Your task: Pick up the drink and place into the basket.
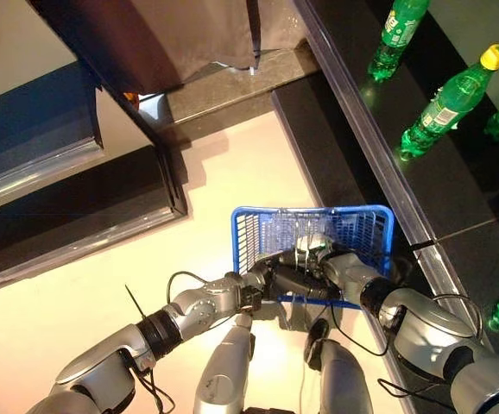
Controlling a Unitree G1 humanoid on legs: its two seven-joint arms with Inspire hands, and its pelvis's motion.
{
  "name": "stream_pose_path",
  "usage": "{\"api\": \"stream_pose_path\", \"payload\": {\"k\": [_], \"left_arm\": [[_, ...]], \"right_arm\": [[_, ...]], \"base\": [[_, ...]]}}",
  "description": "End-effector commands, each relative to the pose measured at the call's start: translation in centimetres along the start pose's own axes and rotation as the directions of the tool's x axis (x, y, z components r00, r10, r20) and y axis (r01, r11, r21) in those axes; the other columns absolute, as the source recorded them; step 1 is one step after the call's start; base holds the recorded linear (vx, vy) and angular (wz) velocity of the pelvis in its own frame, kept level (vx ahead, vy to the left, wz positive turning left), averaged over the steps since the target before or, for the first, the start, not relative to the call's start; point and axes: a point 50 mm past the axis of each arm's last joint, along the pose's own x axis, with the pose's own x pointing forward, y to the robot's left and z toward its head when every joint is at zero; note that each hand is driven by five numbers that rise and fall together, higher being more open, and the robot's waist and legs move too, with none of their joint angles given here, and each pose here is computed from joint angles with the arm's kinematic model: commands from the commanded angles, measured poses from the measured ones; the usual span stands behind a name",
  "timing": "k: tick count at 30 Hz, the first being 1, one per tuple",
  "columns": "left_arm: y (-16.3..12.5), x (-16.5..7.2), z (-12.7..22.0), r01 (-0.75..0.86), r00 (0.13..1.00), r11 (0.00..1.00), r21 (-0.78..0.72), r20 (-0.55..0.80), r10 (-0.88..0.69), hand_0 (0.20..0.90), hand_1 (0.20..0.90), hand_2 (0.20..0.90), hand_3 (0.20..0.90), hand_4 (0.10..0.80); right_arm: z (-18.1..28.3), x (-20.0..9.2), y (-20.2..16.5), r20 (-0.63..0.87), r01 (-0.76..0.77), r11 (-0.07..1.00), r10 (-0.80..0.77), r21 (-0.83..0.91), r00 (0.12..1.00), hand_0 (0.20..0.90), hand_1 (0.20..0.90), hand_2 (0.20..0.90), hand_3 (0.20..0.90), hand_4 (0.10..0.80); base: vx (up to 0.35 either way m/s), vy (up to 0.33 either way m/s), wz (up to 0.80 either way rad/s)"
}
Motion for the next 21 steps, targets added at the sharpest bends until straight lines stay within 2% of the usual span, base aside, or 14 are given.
{"api": "stream_pose_path", "payload": {"k": [1, 4, 9, 12, 15, 21], "left_arm": [[-9.5, -1.5, 10.3, 0.39, 0.777, 0.918, 0.073, 0.508, -0.371, 0.3, 0.3, 0.3, 0.2, 0.1], [-7.4, -3.7, 10.4, 0.3, 0.79, 0.954, 0.022, 0.554, -0.262, 0.3, 0.3, 0.3, 0.2, 0.1], [-4.2, -7.4, 9.0, 0.162, 0.793, 0.985, -0.053, 0.601, -0.098, 0.3, 0.3, 0.3, 0.2, 0.1], [-2.2, -9.5, 8.1, 0.071, 0.771, 0.993, -0.096, 0.637, 0.007, 0.3, 0.3, 0.3, 0.2, 0.1], [-0.4, -11.6, 7.5, -0.038, 0.72, 0.99, -0.138, 0.684, 0.123, 0.3, 0.3, 0.3, 0.2, 0.1], [1.5, -12.8, 5.7, -0.214, 0.648, 0.951, -0.222, 0.697, 0.308, 0.3, 0.3, 0.3, 0.2, 0.1]], "right_arm": [[3.6, -1.1, -7.0, 0.182, 0.273, 0.949, -0.3, 0.158, 0.936, 0.9, 0.9, 0.9, 0.9, 0.8], [3.4, -3.1, -7.9, 0.2, 0.35, 0.9, -0.404, 0.259, 0.893, 0.9, 0.9, 0.9, 0.9, 0.8], [1.9, -6.3, -6.5, 0.228, 0.393, 0.847, -0.488, 0.359, 0.843, 0.9, 0.9, 0.9, 0.9, 0.8], [1.1, -8.2, -5.8, 0.232, 0.399, 0.801, -0.535, 0.446, 0.813, 0.9, 0.9, 0.9, 0.9, 0.8], [0.1, -9.8, -4.8, 0.195, 0.405, 0.71, -0.601, 0.575, 0.775, 0.9, 0.9, 0.9, 0.9, 0.8], [-0.5, -11.2, -3.2, 0.081, 0.442, 0.535, -0.697, 0.72, 0.712, 0.9, 0.9, 0.9, 0.9, 0.8]], "base": [[0.04, -0.019, -0.01], [0.038, -0.024, -0.02], [0.062, -0.035, -0.01], [0.104, -0.045, 0.01], [0.117, -0.041, -0.01], [0.104, -0.042, -0.04]]}}
